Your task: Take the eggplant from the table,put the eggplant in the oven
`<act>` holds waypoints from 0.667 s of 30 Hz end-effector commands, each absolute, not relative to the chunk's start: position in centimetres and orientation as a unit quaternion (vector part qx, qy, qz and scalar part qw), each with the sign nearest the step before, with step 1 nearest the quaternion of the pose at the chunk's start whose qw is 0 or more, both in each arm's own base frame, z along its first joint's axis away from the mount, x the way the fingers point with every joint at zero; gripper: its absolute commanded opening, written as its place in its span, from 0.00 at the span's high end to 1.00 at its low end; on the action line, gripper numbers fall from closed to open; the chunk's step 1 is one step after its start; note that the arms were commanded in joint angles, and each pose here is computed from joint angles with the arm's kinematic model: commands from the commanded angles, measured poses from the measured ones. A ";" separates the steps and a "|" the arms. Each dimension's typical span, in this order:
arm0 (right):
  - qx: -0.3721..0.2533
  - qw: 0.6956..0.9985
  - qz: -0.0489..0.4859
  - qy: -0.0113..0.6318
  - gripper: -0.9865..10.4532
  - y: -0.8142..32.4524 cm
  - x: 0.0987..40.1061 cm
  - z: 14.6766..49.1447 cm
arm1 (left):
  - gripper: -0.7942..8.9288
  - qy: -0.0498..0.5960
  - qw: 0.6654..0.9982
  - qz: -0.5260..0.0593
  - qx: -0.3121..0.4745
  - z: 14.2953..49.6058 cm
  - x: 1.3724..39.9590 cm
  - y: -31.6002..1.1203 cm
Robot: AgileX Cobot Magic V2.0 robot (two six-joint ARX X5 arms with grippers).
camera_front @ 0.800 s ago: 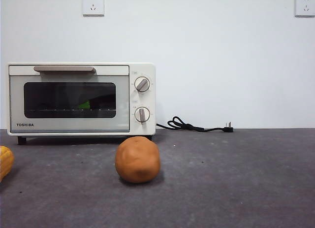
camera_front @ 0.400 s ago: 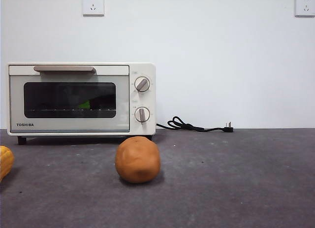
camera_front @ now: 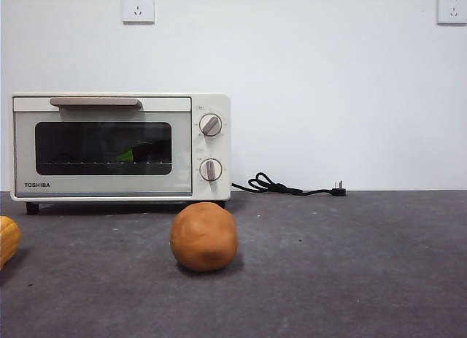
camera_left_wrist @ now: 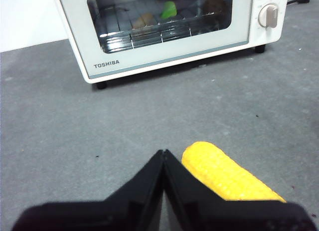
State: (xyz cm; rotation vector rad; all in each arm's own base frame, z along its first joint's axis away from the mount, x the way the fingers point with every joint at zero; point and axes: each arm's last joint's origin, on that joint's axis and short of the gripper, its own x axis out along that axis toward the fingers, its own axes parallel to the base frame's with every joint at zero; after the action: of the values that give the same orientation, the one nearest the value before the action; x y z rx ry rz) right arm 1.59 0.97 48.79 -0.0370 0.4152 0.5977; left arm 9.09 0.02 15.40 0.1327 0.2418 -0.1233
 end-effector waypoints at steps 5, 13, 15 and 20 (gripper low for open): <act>-0.028 0.933 0.289 0.214 0.91 1.0 1.6 48.5 | 0.92 0.120 0.989 -0.071 0.040 15.2 9.1 -0.1; -0.031 0.937 0.277 0.212 0.91 0.9 1.7 48.5 | 0.92 0.130 0.986 -0.099 0.016 15.1 9.2 -0.2; -0.031 0.937 0.277 0.212 0.91 0.9 1.7 48.5 | 0.92 0.131 0.986 -0.099 0.016 15.1 9.2 -0.2; -0.031 0.937 0.277 0.212 0.91 0.9 1.7 48.5 | 0.92 0.134 0.986 -0.099 0.015 15.0 9.2 -0.2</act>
State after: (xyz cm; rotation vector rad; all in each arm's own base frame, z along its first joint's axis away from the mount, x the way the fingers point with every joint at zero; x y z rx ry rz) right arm 1.66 0.93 48.80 -0.0414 0.4102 0.5710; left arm 9.18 -0.21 15.26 0.0379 0.2657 -0.1920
